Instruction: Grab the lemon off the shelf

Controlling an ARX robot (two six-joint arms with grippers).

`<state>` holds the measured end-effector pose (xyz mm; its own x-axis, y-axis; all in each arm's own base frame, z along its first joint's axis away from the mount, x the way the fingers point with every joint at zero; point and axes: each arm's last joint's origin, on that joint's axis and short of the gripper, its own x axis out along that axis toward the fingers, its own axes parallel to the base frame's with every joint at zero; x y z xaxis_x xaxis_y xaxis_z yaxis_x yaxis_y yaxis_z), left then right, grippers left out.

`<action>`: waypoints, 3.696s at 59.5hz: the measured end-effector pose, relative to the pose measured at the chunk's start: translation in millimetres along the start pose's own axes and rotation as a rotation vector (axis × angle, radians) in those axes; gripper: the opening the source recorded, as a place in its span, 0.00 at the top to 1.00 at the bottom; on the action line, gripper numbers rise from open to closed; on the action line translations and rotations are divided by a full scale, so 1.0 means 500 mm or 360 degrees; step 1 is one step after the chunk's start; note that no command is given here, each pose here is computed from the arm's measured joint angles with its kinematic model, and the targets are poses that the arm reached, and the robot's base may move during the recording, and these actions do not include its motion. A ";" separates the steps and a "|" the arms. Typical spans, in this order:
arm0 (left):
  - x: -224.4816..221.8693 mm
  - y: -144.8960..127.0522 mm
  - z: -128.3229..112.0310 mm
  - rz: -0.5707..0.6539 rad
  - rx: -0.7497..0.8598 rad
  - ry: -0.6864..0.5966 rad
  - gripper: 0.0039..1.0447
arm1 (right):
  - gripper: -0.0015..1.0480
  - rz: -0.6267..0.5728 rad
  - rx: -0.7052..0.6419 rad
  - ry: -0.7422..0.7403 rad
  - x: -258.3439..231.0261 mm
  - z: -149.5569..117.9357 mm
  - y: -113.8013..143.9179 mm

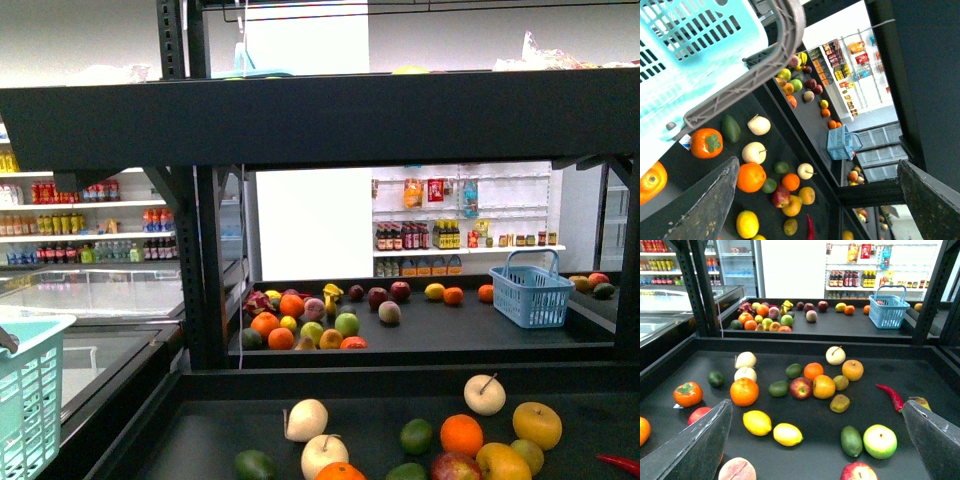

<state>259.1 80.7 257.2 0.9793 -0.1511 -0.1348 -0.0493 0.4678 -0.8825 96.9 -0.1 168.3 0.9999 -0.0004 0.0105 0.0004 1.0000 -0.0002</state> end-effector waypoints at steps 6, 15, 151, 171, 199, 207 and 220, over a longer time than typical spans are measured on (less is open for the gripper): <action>0.030 0.009 0.038 0.0010 -0.0131 0.0006 0.07 | 0.02 0.0000 0.0000 0.0000 0.000 0.000 0.000; 0.062 0.007 0.131 -0.0037 -0.0239 -0.0096 0.07 | 0.02 0.0000 -0.0001 0.0000 0.000 0.000 0.000; 0.143 -0.107 0.109 -0.0353 0.0018 0.0220 0.93 | 0.02 0.0000 -0.0001 0.0000 0.000 0.000 0.000; 0.149 -0.164 -0.064 -0.0515 0.0196 0.0648 0.93 | 0.02 0.0000 0.0000 0.0000 0.000 0.000 0.000; 0.201 -0.214 -0.309 -0.0755 0.0308 0.1125 0.93 | 0.02 0.0000 0.0000 0.0000 0.000 0.000 0.000; 0.217 -0.213 -0.350 -0.0774 0.0307 0.1181 0.93 | 0.02 0.0000 -0.0001 0.0000 0.000 0.000 0.000; 0.234 -0.233 -0.394 -0.0842 0.0315 0.1238 0.93 | 0.02 0.0000 0.0000 0.0000 0.000 0.000 0.000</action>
<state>340.9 -163.3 255.4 0.4574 -0.8869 -0.0648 0.4656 0.3009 -0.8323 96.9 -0.1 168.3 0.9999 -0.0004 0.0105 0.0004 1.0000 -0.0002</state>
